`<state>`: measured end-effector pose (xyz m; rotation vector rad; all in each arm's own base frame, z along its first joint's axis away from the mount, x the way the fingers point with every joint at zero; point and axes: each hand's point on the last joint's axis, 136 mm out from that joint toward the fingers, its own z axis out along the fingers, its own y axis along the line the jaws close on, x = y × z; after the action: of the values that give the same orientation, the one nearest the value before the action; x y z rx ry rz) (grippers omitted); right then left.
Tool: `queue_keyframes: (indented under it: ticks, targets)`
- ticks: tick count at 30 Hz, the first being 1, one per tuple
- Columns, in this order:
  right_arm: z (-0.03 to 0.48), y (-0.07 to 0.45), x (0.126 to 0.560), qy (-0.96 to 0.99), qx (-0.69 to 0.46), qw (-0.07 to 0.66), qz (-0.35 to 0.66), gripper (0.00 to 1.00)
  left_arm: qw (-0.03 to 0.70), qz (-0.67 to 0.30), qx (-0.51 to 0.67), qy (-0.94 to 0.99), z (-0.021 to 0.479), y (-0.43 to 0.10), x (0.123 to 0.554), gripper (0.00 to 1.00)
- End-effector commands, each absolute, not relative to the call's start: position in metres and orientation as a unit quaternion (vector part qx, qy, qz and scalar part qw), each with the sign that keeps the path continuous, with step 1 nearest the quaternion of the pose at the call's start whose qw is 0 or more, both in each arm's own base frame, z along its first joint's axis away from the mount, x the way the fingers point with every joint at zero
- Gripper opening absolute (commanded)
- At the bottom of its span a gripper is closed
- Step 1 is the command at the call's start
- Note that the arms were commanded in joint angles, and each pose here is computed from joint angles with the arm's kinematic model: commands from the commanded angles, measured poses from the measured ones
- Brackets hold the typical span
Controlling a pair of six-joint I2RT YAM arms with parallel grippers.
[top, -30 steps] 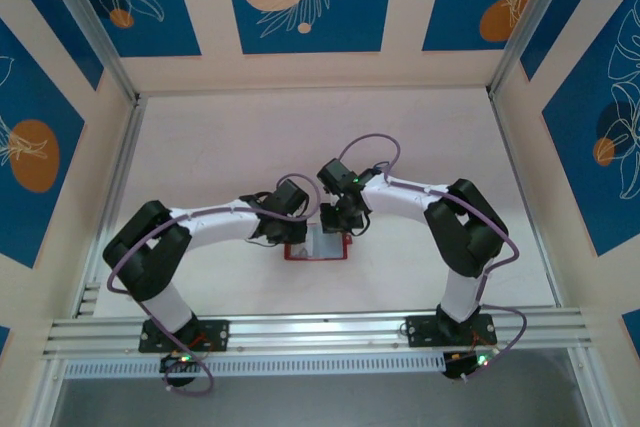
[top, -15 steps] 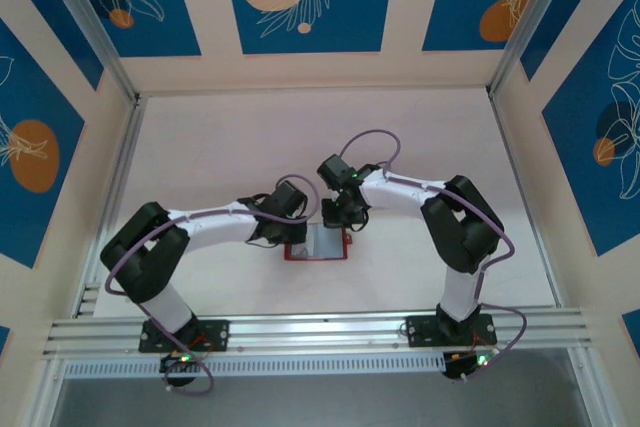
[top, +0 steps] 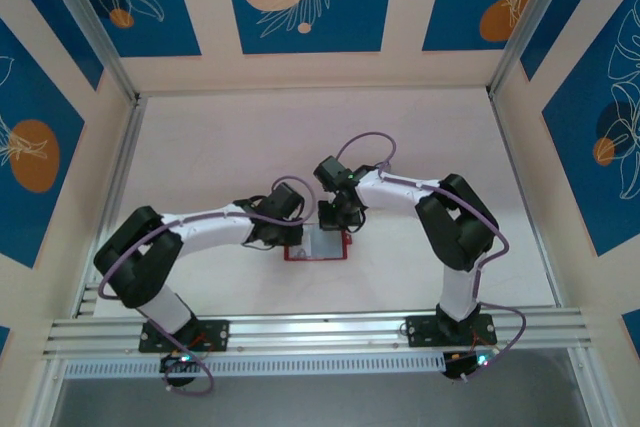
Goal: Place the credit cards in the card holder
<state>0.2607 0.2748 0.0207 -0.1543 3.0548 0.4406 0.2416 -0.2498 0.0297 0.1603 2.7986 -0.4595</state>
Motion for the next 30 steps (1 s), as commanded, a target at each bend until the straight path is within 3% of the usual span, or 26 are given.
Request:
queue_keyframes:
  ticks: [1,10,19,24,30]
  targets:
    - [-0.004,0.275,0.241,0.989,-0.04,-0.034,0.141,0.07,0.148,-0.146,0.046,0.977,0.039,-0.232,0.231,0.12]
    - [0.001,0.283,0.243,0.981,-0.031,-0.045,0.185,0.07,0.136,-0.089,0.032,0.986,0.029,-0.195,0.223,0.13]
    - [0.014,0.309,0.241,0.964,-0.036,-0.061,0.255,0.07,0.111,-0.091,0.043,0.989,0.004,-0.201,0.218,0.12]
    - [0.008,0.317,0.238,0.961,-0.028,-0.076,0.265,0.08,0.134,-0.105,0.053,0.984,0.015,-0.203,0.221,0.12]
    - [-0.001,0.312,0.238,0.965,-0.02,-0.087,0.246,0.07,0.206,-0.122,0.111,0.965,0.058,-0.211,0.225,0.25]
